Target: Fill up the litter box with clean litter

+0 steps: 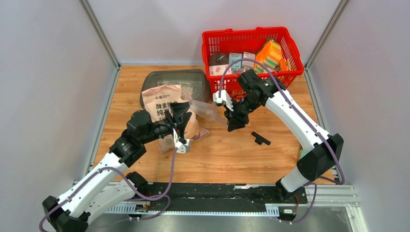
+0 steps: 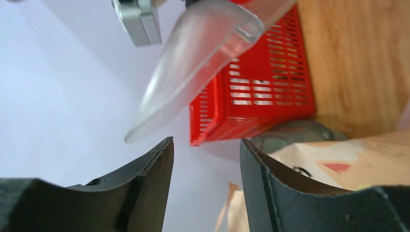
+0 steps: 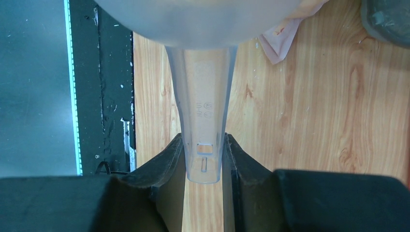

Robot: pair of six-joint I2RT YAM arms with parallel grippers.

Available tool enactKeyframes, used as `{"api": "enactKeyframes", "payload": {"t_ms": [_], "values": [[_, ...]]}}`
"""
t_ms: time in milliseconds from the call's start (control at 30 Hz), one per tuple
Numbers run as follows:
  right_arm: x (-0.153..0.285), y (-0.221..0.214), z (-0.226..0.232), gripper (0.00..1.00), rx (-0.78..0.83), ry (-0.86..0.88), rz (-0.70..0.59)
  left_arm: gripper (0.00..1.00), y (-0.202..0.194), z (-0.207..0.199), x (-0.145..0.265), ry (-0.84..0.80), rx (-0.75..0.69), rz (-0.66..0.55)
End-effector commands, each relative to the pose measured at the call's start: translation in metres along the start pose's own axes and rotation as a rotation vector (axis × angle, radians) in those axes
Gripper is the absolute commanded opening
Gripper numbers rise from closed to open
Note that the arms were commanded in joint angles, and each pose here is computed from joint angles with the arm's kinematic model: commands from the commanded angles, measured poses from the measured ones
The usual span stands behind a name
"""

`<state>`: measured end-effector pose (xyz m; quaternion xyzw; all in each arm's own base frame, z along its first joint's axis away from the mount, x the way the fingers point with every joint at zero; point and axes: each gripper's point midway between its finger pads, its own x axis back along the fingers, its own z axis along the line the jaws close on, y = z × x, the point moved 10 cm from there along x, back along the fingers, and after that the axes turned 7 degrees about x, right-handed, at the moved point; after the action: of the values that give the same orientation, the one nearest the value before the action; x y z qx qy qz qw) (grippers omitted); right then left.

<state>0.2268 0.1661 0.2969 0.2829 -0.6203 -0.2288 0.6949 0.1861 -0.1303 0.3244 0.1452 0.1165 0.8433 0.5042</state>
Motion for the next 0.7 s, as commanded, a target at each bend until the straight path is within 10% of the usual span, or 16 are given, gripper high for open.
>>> {"api": "enactKeyframes", "payload": {"t_ms": [0,400,667], "values": [[0.012,-0.004,0.034,0.00,-0.104,0.174,0.081,0.59,0.017,0.043,-0.006,0.271,-0.249,-0.002],[0.012,-0.008,0.033,0.00,-0.126,0.132,0.097,0.53,0.003,0.045,0.017,0.353,-0.084,0.277],[0.006,-0.006,0.028,0.00,-0.162,0.155,0.101,0.64,0.013,0.040,0.011,0.341,-0.312,0.142]]}}
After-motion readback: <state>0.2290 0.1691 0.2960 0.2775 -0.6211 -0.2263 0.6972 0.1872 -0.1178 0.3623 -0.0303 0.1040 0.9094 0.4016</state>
